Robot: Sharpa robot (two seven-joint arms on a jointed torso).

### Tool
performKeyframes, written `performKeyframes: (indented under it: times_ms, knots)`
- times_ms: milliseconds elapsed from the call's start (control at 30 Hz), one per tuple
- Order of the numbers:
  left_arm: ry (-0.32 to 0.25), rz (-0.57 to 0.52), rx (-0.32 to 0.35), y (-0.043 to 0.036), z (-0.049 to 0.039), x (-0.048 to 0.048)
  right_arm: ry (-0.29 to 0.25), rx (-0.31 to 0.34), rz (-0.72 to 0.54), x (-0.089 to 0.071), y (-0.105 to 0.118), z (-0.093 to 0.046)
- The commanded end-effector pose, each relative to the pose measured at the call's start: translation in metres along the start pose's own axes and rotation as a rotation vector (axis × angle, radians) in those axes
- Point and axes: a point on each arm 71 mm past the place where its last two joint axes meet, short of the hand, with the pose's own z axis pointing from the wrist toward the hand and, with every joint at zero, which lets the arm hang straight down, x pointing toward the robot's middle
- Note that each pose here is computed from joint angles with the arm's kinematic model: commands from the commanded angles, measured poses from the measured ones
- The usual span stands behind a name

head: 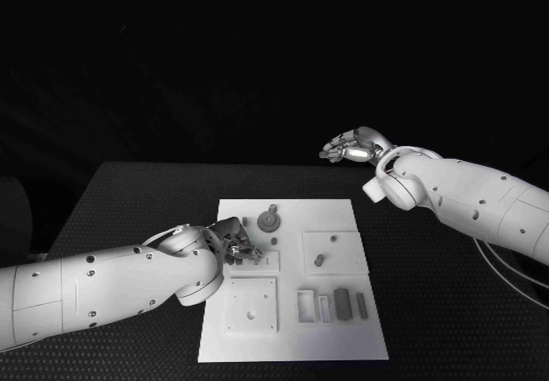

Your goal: Assemble the parts on the task board

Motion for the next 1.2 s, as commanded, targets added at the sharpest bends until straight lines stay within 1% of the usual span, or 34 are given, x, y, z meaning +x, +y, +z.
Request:
performKeyframes:
  times_ms: [33,800,1200]
  knots:
    - [0.02,0.022,0.007,-0.002,-0.0003,0.0022,0.016,-0.008,-0.005,0.0016,0.0009,0.0002]
    - [0.039,0.048,-0.001,0.0006,0.0,0.0039,0.02,-0.009,-0.005,0.002,0.001,0.0002]
    - [0.029,0.062,-0.002,0.002,0.0005,0.0026,0.034,-0.008,-0.002,0.0039,0.0015,0.0004]
